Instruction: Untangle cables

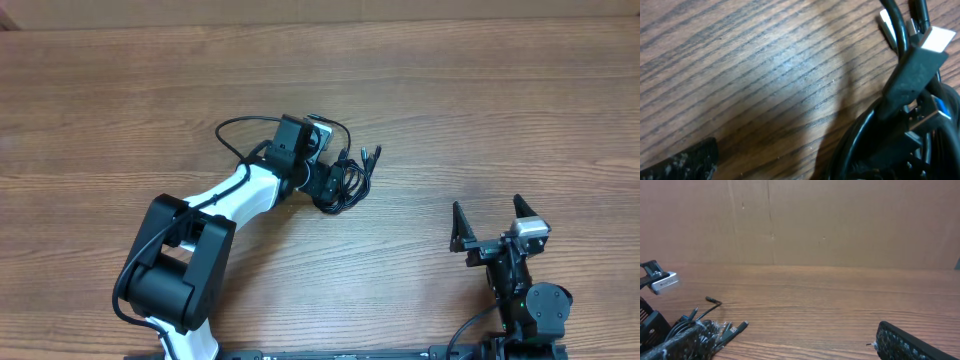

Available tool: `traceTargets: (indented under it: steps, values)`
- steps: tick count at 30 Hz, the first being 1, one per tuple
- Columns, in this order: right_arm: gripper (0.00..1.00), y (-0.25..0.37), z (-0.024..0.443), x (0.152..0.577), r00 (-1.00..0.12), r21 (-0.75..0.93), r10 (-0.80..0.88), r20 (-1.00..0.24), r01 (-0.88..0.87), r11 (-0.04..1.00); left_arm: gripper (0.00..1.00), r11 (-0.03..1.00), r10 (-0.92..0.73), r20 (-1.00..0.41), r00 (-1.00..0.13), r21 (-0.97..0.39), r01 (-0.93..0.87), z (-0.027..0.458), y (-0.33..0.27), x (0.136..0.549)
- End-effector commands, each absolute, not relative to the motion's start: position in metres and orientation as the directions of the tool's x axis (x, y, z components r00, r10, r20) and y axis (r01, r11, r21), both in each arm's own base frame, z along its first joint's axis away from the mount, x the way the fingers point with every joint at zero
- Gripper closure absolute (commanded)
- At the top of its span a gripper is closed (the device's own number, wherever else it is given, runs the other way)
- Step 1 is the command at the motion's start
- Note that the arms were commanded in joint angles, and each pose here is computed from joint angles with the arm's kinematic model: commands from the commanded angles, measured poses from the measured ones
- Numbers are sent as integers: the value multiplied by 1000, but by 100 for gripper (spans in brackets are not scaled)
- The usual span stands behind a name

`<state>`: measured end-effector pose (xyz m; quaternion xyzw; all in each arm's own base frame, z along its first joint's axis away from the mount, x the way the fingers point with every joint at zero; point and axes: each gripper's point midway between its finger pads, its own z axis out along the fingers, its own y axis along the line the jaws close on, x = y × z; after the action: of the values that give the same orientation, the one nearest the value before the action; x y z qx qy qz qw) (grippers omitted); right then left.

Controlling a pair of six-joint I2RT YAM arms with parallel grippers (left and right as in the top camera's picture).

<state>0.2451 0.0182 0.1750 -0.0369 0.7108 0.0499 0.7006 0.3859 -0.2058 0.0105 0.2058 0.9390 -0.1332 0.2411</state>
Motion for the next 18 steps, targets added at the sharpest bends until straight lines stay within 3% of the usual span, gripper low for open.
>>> traceTargets:
  steps: [1, 4, 8, 18]
  values:
    - [0, 18, 172, 245, -15, 18, 16, -1000, -119, 993, 0, 870, 348, -502, -792, -142, 472, 9, -210, 386]
    - [0, 18, 172, 245, -15, 18, 16, -1000, -119, 993, 2, 870, 349, -498, -794, -143, 472, 8, -210, 385]
    - [0, 18, 172, 245, -15, 18, 16, -1000, -119, 993, 12, 871, 351, -488, -799, -143, 471, 6, -209, 382]
    - [0, 18, 172, 245, -15, 18, 16, -1000, -119, 993, 11, 871, 353, -480, -803, -144, 469, 5, -208, 380]
